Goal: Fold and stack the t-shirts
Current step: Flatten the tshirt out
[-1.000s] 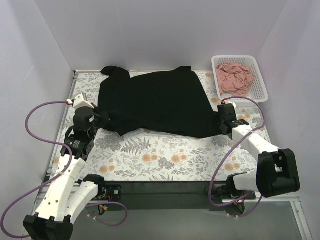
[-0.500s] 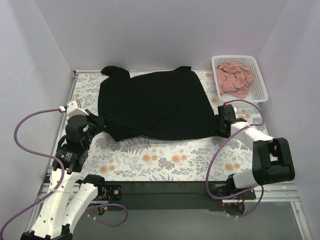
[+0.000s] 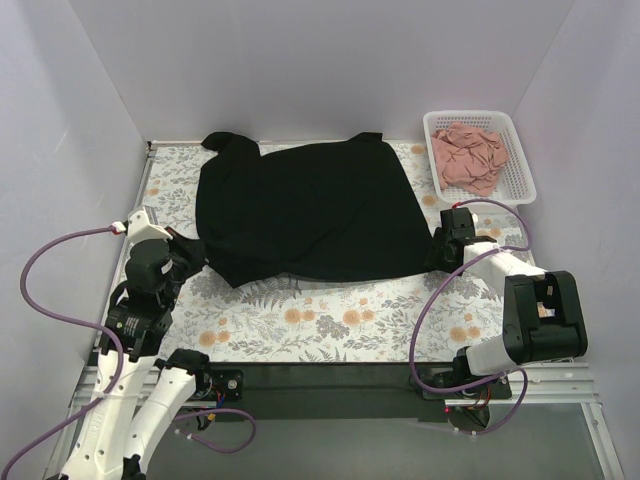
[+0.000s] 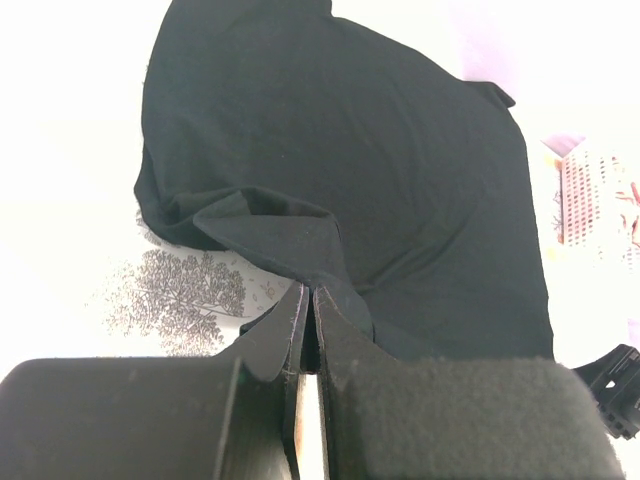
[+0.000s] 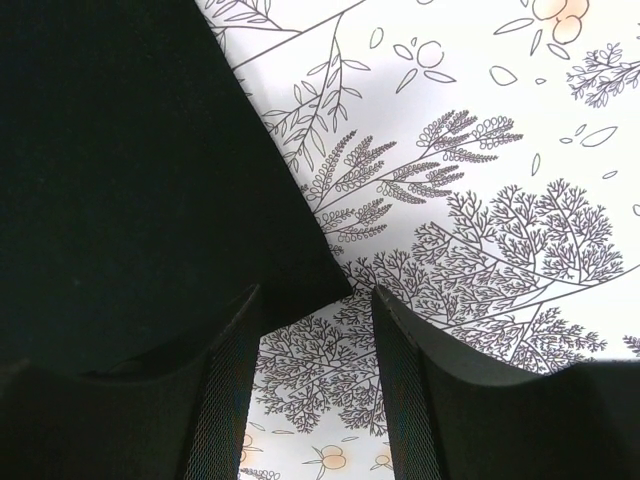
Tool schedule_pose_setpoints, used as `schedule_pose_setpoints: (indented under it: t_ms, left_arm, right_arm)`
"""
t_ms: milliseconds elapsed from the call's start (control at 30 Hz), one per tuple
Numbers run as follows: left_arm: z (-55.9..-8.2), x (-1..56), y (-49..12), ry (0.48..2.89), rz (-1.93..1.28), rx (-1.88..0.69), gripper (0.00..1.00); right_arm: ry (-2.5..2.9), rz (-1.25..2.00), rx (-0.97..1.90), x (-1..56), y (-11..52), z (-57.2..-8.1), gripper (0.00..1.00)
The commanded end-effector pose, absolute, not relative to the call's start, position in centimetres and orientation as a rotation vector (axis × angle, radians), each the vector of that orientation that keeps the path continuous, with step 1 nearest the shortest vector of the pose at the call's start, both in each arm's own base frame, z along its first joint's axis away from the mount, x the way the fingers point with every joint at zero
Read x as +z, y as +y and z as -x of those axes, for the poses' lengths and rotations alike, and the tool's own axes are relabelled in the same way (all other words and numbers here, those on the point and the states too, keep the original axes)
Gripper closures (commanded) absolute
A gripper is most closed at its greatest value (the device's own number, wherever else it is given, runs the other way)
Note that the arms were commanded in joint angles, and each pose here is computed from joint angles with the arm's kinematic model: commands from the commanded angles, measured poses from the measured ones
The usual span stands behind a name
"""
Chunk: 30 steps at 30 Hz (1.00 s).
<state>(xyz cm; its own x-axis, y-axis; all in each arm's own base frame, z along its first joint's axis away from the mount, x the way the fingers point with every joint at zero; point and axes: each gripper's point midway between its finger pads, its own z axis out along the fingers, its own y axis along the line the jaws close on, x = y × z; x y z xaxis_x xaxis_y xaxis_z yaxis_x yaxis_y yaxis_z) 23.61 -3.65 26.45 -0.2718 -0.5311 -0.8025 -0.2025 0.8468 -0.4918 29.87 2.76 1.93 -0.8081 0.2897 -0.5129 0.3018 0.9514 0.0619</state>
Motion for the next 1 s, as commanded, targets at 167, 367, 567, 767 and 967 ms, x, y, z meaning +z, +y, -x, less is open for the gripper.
schedule_pose_setpoints:
  t_ms: [167,367,567,767,967]
  left_arm:
    - [-22.8,26.3,-3.5,1.858,0.562,-0.352,1.00]
    - [-22.5,26.1,-3.4,1.857,0.587,-0.353,1.00]
    - [-22.0,26.8,-3.0,1.831,0.596,-0.352,1.00]
    - [-21.8,27.4,-2.9,1.820,0.596,-0.351,1.00]
    - [-22.0,26.8,-3.1,1.837,0.598,-0.356,1.00]
  right_arm:
    - [2.573,-0.438,0.008,2.5,3.1,-30.3,0.46]
    - [2.632,-0.434,-0.012,1.1,3.1,-29.8,0.50]
    - [2.717,-0.413,-0.031,-0.7,3.2,-28.5,0.52]
    - [2.768,-0.405,-0.037,-1.1,3.1,-27.0,0.54]
    - [2.816,-0.372,-0.064,-1.4,2.9,-25.7,0.57]
